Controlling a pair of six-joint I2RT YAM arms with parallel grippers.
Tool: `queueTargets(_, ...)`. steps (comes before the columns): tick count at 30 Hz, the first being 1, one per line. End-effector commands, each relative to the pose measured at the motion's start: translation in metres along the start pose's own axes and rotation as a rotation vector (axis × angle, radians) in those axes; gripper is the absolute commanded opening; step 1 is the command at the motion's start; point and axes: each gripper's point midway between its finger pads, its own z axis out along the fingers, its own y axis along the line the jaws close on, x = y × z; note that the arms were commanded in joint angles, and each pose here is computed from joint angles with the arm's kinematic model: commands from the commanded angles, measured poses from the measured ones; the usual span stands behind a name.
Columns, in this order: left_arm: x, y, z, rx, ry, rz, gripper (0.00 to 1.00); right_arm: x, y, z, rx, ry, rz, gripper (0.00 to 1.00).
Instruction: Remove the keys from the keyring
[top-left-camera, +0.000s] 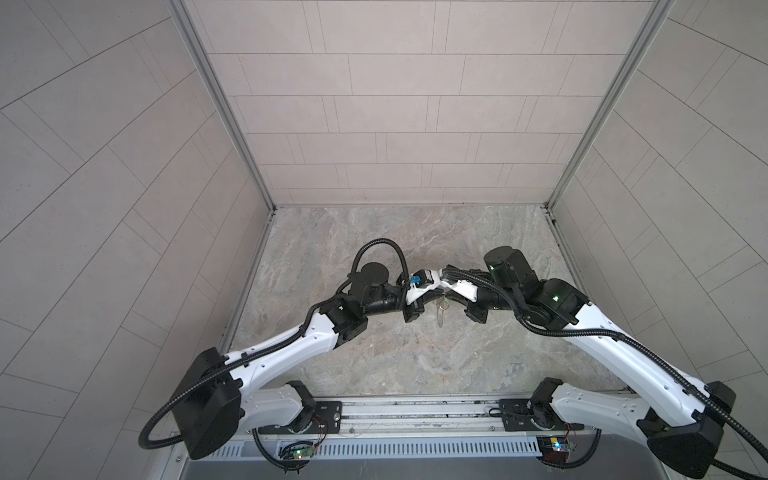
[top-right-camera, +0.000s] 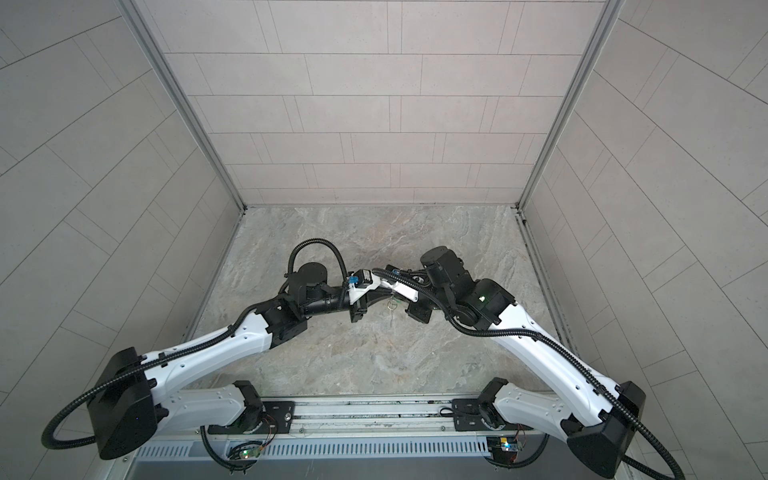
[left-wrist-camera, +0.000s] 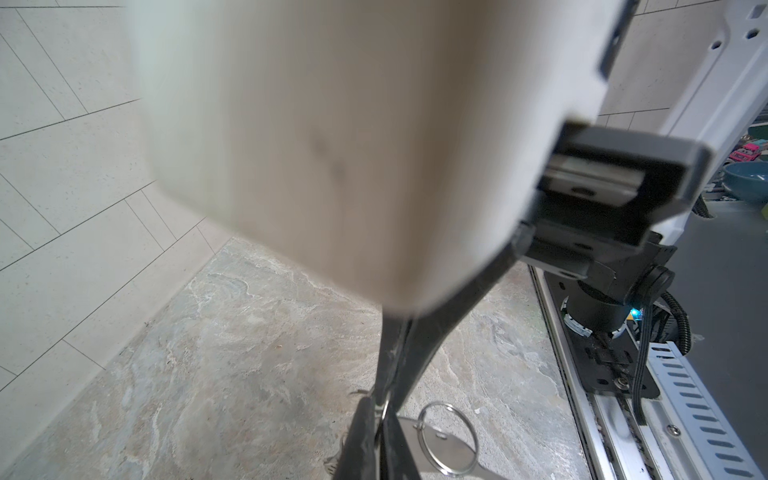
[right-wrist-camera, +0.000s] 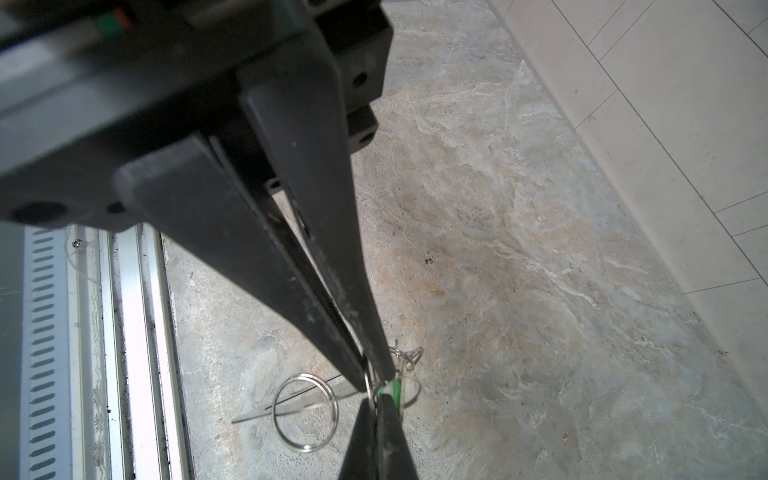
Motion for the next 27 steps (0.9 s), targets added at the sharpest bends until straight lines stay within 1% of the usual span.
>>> queueTargets(1, -0.015, 0.002, 0.002, 0.014, -0.022, 0.004, 0.04, -0.012, -0.003, -0.006, 0.012, -0.026, -0.03, 0.02)
queueTargets(3, -0.011, 0.002, 0.003, 0.016, -0.005, -0.004, 0.0, -0.012, -0.004, -0.007, 0.017, -0.025, -0.033, 0.03)
queueTargets(6, -0.011, 0.006, 0.006, 0.002, 0.003, -0.021, 0.0, -0.011, -0.007, -0.007, 0.034, -0.022, -0.035, 0.09)
queueTargets(7, -0.012, 0.01, 0.007, -0.012, -0.003, -0.032, 0.0, -0.012, -0.008, -0.007, 0.044, -0.021, -0.038, 0.12)
queueTargets(9, -0.016, 0.018, 0.007, -0.038, -0.037, -0.07, 0.0, -0.009, -0.01, -0.008, 0.057, -0.01, -0.054, 0.23)
queueTargets(10, -0.018, 0.024, 0.006, -0.055, -0.062, -0.096, 0.0, -0.008, -0.012, -0.01, 0.073, -0.005, -0.06, 0.27)
queueTargets(12, -0.023, 0.031, 0.005, -0.072, -0.098, -0.129, 0.0, -0.001, -0.016, -0.013, 0.107, 0.016, -0.062, 0.31)
queueTargets(15, -0.03, 0.035, 0.005, -0.077, -0.139, -0.152, 0.0, 0.008, -0.021, -0.017, 0.16, 0.024, -0.063, 0.32)
queueTargets(21, -0.043, 0.039, 0.005, -0.074, -0.223, -0.203, 0.0, 0.022, -0.033, -0.022, 0.285, -0.008, -0.025, 0.33)
queueTargets(25, -0.05, 0.04, 0.005, -0.07, -0.263, -0.221, 0.0, 0.019, -0.038, -0.02, 0.32, -0.05, 0.004, 0.32)
queueTargets(27, -0.053, 0.041, 0.004, -0.067, -0.287, -0.229, 0.0, 0.013, -0.04, -0.018, 0.319, -0.065, -0.003, 0.31)
